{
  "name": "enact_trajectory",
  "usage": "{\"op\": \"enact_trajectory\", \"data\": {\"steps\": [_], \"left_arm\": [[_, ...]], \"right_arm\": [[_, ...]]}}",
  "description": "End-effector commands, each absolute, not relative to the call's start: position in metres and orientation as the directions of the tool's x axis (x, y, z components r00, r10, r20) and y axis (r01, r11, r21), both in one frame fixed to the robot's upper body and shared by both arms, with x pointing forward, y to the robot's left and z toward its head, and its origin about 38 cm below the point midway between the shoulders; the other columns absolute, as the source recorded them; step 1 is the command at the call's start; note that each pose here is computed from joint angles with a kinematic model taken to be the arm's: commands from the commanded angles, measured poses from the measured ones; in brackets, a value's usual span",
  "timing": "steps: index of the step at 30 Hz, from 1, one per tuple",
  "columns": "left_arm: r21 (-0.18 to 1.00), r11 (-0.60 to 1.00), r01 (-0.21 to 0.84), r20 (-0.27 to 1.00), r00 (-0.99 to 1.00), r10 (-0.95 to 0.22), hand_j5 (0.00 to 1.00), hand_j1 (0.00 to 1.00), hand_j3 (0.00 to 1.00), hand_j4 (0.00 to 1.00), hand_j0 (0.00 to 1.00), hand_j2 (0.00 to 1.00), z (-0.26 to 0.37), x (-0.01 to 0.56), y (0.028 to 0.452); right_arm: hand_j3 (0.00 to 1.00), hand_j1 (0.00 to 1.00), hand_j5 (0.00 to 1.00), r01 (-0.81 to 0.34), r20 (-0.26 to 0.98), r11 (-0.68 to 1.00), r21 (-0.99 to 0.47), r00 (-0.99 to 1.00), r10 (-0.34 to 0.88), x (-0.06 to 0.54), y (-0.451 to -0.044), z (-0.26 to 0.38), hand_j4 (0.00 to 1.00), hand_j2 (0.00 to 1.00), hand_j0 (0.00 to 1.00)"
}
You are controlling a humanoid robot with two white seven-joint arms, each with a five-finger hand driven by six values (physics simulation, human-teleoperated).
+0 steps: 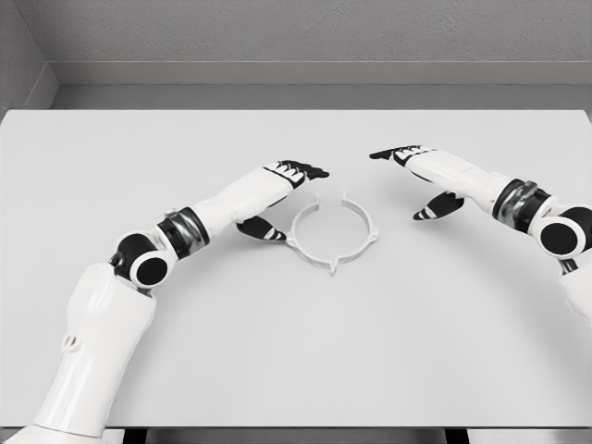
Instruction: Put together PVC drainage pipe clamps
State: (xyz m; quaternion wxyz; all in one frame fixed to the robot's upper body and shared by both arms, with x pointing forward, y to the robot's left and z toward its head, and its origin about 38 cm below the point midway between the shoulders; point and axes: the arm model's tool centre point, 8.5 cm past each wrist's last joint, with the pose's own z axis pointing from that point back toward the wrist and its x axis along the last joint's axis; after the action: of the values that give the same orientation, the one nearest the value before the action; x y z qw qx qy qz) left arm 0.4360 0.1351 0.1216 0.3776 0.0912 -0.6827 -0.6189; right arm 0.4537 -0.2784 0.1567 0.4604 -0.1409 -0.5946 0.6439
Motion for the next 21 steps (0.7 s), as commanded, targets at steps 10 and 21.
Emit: {"op": "enact_trajectory", "data": {"steps": [10, 21], "left_arm": [[0.913, 0.253, 0.321, 0.409, -0.702, -0.583, 1.0, 1.0, 1.0, 1.0, 1.0, 1.0, 0.125, 0.419, 0.144], [0.909, 0.256, 0.328, 0.416, -0.702, -0.578, 1.0, 1.0, 1.0, 1.0, 1.0, 1.0, 0.12, 0.408, 0.141]], "right_arm": [[1.0, 1.0, 1.0, -0.426, 0.369, 0.133, -0.895, -0.539, 0.757, 0.454, -0.277, 0.159, 1.0, 1.0, 1.0], [1.0, 1.0, 1.0, -0.424, 0.371, 0.137, -0.895, -0.537, 0.757, 0.454, -0.278, 0.159, 1.0, 1.0, 1.0]]}}
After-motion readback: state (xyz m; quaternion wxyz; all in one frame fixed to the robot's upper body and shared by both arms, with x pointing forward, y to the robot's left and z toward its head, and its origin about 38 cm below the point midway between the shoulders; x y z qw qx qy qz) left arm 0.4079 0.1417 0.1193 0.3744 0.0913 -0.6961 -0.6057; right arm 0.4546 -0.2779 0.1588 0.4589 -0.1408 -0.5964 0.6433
